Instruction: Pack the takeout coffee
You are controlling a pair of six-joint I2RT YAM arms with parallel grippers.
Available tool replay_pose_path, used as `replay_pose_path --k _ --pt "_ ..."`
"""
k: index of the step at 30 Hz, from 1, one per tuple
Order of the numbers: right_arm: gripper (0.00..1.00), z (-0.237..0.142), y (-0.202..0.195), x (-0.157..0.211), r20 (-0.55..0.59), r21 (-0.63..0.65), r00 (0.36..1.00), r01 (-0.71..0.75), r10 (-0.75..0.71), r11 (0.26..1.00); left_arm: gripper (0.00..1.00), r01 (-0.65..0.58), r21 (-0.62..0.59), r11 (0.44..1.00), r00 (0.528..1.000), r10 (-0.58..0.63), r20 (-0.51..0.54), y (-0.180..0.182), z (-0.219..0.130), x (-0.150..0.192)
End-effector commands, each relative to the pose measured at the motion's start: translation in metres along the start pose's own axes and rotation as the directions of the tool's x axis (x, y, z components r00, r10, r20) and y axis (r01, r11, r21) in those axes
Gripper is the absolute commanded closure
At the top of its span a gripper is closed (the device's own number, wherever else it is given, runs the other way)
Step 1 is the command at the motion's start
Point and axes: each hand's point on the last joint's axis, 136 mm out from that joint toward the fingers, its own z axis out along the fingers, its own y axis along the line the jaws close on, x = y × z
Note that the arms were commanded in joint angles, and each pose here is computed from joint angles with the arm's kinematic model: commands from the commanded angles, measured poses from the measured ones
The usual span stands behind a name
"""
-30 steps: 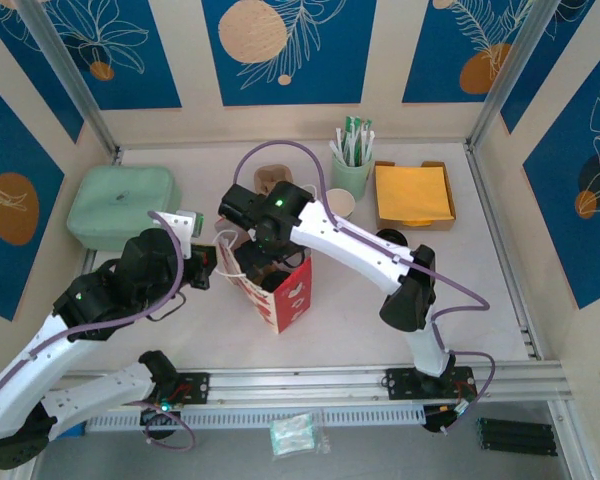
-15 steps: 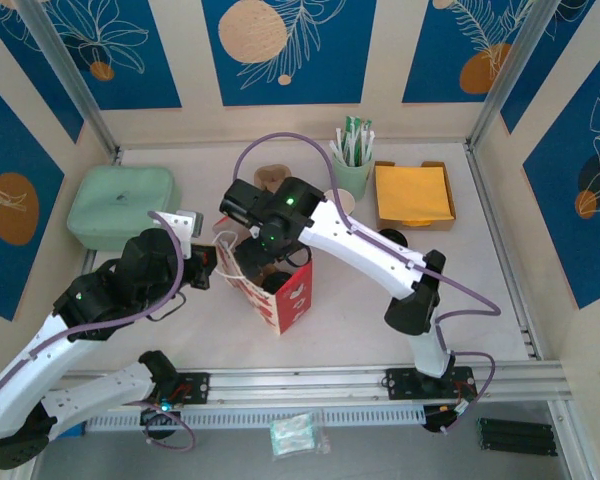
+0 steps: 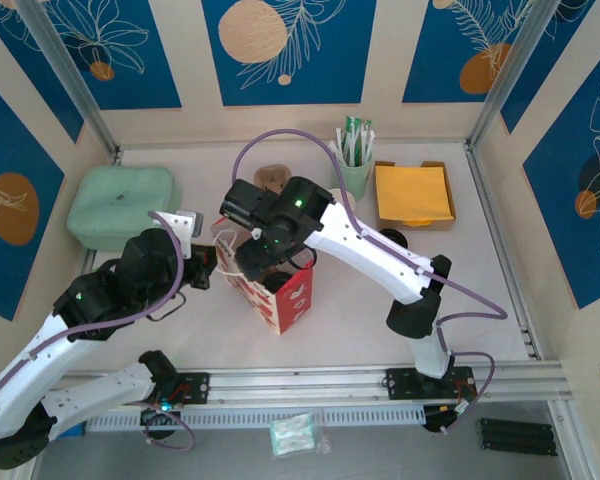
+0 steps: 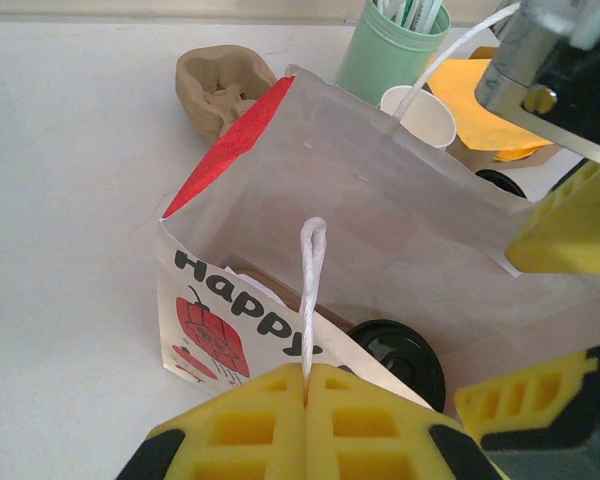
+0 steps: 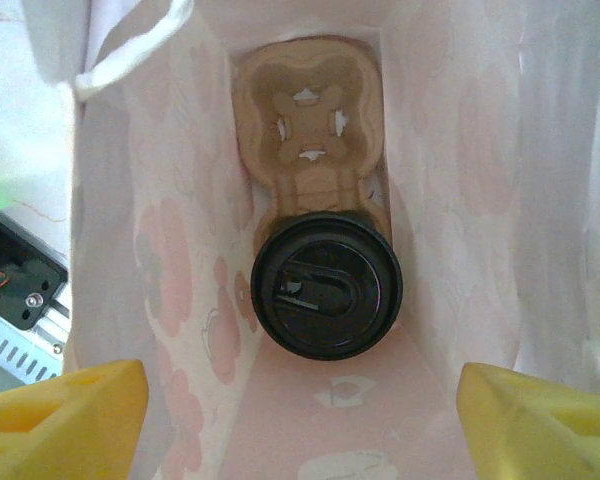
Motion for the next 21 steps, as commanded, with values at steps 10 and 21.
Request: replay_pose_path --k 10,21 --pt "0.19 -0.033 -0.003 0.014 0.029 -0.005 0.999 0.025 -0.025 1.0 0.98 0.019 0.026 0.999 1.0 -0.02 0.021 -0.005 -0.005 -0.01" --pt "0.19 -0.037 0.0 0.018 0.028 -0.004 0.999 0.042 -0.042 0.999 0.83 0.02 0.044 0.999 0.999 -0.022 0.039 -0.009 -0.013 -0.019"
